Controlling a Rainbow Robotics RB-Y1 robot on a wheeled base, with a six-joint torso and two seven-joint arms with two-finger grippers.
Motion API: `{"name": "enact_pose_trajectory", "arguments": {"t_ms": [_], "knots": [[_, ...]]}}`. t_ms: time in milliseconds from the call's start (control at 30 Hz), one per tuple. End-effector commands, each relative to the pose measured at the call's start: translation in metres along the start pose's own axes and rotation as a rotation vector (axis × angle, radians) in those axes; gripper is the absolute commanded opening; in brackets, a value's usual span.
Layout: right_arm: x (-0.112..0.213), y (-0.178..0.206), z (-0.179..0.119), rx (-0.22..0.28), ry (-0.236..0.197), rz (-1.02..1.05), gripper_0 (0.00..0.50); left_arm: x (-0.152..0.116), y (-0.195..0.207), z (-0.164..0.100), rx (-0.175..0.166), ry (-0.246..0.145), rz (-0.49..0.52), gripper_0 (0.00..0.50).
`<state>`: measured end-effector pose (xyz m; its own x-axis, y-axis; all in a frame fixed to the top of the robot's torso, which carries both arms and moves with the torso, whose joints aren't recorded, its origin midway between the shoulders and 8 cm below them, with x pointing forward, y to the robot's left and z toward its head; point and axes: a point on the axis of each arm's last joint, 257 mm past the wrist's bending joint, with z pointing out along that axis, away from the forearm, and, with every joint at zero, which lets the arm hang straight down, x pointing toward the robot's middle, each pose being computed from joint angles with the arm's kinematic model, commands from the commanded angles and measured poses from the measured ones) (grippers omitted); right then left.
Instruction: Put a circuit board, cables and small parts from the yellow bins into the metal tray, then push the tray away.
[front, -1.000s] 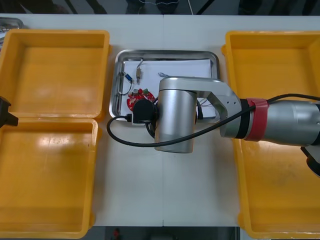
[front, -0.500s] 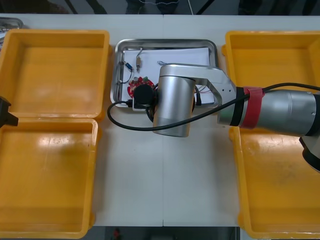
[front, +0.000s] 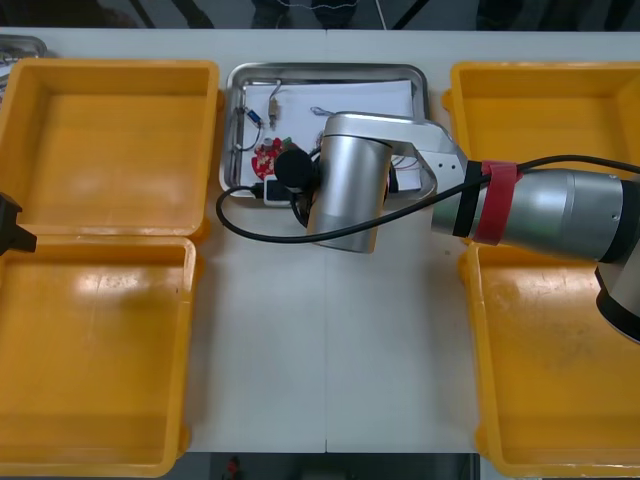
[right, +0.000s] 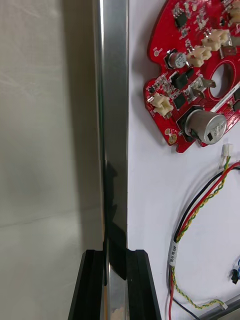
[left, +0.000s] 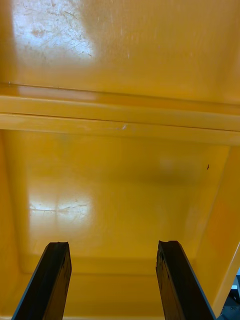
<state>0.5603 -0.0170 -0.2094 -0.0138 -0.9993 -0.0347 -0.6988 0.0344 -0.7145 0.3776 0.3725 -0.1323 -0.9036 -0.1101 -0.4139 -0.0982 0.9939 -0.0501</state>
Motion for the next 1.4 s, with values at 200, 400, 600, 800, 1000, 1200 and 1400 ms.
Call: {"name": "enact_pose_trajectory", "arguments": {"t_ms": [200,400,600,800,1000,1200,1400], "knots": [[-0.022,-0.046,-0.01,0.074,-0.046,-0.031,0.0,-0.008,0.011,-0.016,-0.037,-0.041,0.111,0.5],[-0.021,-0.056,-0.005,0.085,-0.042,-0.034,0.0,-0.008,0.011,-0.016,-0.037,-0.041,0.111,0.5],[-0.021,-0.072,0.0,0.105,-0.053,-0.034,0.0,-0.008,0.011,-0.016,-0.037,-0.041,0.111,0.5],[-0.02,-0.08,0.005,0.114,-0.062,-0.03,0.0,-0.008,0.011,-0.016,-0.037,-0.041,0.111,0.5],[-0.017,-0.086,0.009,0.12,-0.062,-0.03,0.0,-0.008,0.011,-0.016,-0.037,-0.041,0.111,0.5],[-0.016,-0.086,0.01,0.119,-0.059,-0.035,0.0,-0.008,0.011,-0.016,-0.037,-0.041,0.111,0.5],[-0.016,-0.088,0.009,0.12,-0.06,-0.033,0.5,-0.008,0.011,-0.016,-0.037,-0.041,0.111,0.5]]}}
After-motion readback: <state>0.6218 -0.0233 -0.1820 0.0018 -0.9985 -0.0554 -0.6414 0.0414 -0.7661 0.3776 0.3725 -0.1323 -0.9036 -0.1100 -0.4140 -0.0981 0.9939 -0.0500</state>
